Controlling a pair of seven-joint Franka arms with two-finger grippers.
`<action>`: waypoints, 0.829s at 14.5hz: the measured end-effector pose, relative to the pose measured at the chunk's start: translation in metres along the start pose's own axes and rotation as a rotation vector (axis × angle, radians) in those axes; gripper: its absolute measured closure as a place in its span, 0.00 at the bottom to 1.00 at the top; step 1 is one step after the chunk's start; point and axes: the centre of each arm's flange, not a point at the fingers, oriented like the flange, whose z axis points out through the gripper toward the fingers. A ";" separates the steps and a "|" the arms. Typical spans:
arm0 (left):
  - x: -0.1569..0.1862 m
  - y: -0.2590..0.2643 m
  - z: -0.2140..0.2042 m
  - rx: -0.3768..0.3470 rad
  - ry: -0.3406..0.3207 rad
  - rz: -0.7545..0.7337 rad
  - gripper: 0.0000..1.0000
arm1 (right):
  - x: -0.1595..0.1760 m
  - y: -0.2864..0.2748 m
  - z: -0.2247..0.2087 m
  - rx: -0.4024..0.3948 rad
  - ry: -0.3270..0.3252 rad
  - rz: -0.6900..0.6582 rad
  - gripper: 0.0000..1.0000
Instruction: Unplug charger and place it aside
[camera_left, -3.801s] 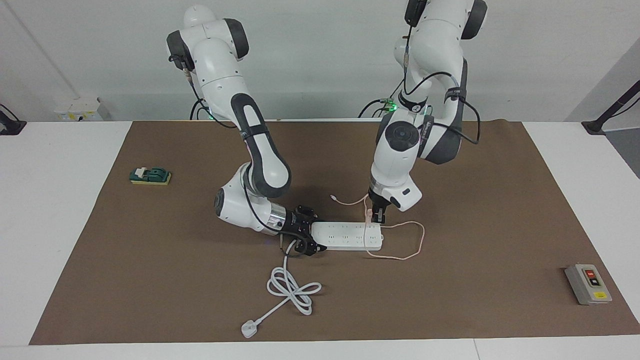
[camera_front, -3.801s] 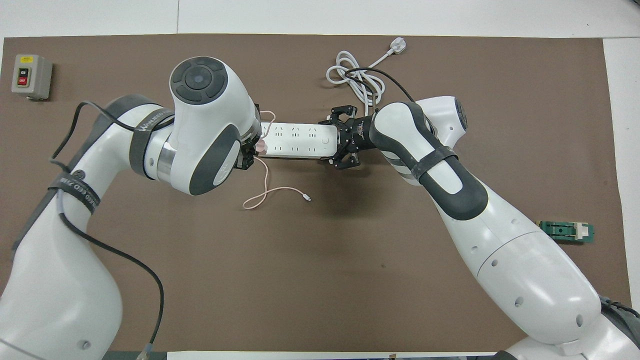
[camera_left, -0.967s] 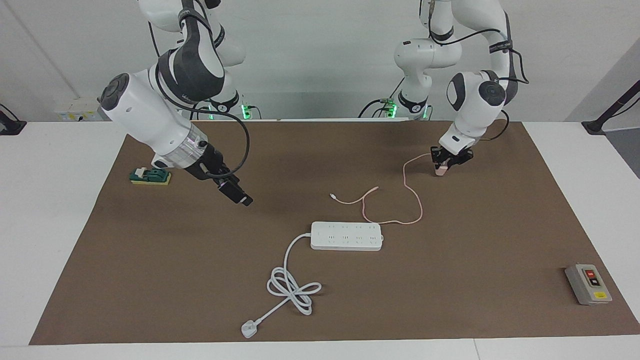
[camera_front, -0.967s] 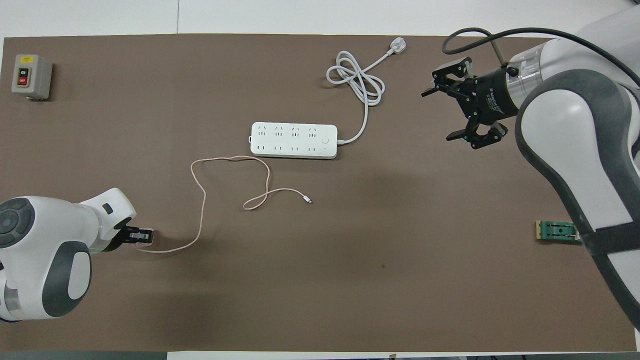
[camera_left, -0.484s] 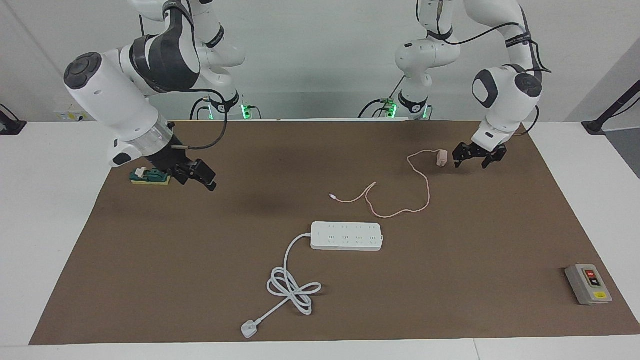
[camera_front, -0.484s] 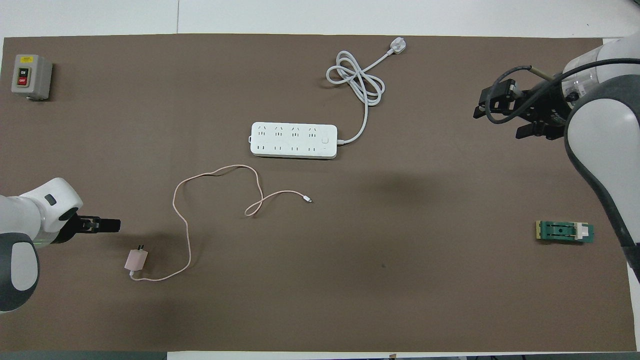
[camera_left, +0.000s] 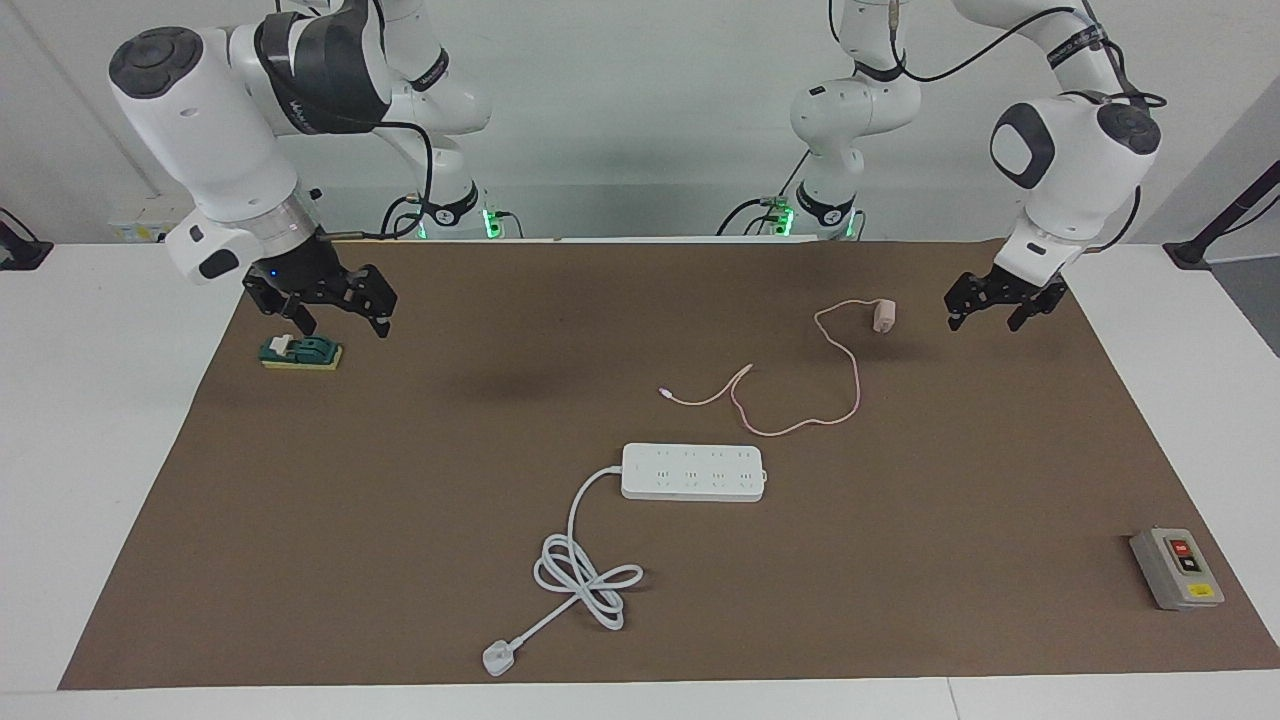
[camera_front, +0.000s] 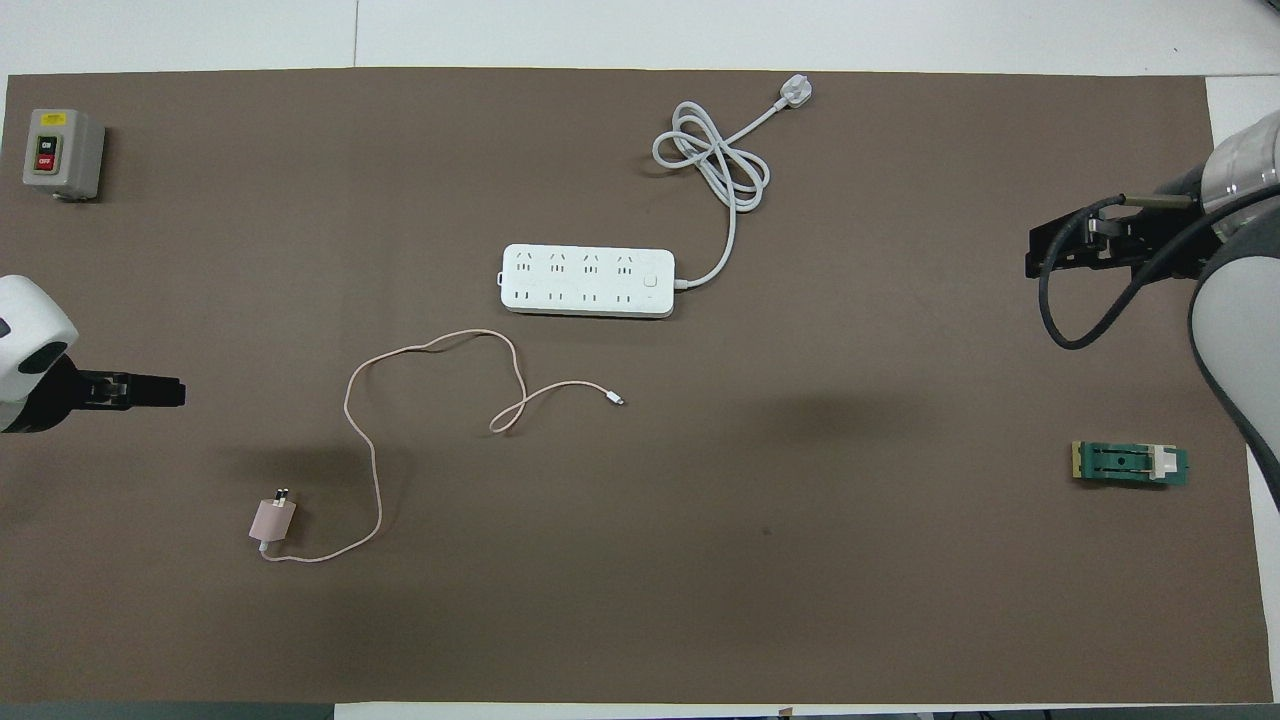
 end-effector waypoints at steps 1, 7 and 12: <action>0.004 0.001 -0.017 -0.001 0.000 -0.027 0.00 | -0.005 0.003 -0.007 -0.020 -0.002 -0.027 0.00; 0.032 0.015 -0.128 -0.002 -0.026 -0.109 0.00 | -0.042 0.018 -0.045 -0.039 -0.038 -0.065 0.00; 0.072 0.056 -0.138 0.009 -0.015 -0.018 0.00 | -0.055 0.019 -0.055 -0.055 -0.060 -0.065 0.00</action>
